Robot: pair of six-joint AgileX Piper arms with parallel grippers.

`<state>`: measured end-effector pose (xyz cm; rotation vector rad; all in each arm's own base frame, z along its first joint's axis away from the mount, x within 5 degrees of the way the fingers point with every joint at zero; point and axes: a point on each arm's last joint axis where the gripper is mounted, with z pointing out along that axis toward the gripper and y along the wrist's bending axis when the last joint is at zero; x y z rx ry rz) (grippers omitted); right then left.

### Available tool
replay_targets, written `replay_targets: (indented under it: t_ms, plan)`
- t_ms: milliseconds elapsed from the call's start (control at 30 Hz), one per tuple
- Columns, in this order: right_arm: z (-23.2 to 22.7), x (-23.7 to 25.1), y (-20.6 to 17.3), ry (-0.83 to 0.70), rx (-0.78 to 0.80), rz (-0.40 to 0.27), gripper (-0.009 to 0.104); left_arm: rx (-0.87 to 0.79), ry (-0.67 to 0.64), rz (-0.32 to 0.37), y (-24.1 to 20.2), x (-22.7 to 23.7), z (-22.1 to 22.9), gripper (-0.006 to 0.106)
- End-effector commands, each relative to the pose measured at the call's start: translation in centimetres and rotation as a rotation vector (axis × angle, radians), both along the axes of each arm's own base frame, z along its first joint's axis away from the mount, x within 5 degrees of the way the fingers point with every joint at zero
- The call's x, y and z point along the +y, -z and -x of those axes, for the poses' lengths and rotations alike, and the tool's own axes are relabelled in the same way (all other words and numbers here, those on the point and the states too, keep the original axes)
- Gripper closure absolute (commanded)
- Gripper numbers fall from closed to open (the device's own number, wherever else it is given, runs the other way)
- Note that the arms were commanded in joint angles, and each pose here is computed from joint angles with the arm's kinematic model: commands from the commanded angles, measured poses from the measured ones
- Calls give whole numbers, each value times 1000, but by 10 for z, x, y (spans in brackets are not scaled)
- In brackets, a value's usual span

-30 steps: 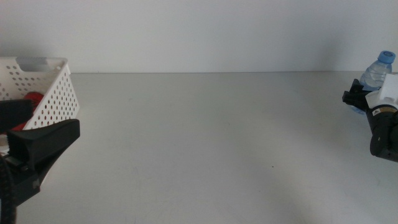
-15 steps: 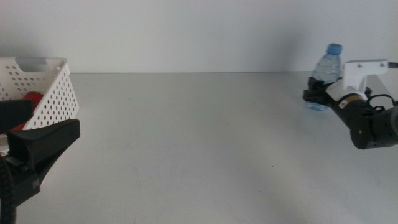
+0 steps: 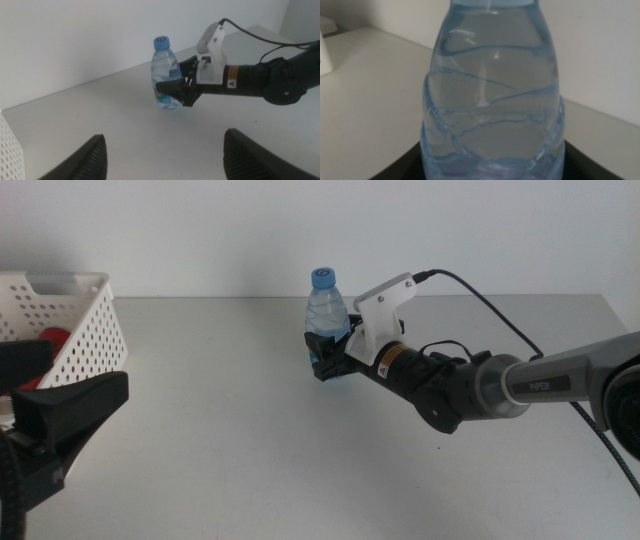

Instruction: Use arms to grab the bottles and put them into the dustbin to the left of the table.

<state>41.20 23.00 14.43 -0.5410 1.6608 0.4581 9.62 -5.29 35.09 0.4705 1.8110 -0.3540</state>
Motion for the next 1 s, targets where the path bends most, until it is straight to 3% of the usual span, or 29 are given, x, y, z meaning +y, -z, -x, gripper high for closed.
replay_targets:
  t_ms: [0, 200, 300, 400, 600, 700, 967]
  plan:
    - [-2, 9, -47, -13, -177, -116, 96, -79, -8, 68, -16, 0, -1, 25]
    - [-2, 12, -36, -22, -205, -76, 95, -79, -8, 68, -16, 0, -1, 25]
    - [-3, 12, -37, -14, -204, -82, 88, -79, -8, 68, -16, 0, -1, 25]
    - [-3, 11, -35, -4, -177, -88, 73, -79, -8, 68, -16, 0, -1, 25]
    - [-2, 10, -37, 5, -95, -79, 23, -79, -8, 68, -16, 0, -1, 25]
    - [0, 8, -48, 18, -49, -63, 10, -79, -8, 68, -16, 0, -1, 25]
    - [41, -20, -116, 64, 33, -45, 17, -79, -8, 68, -16, 0, -1, 25]
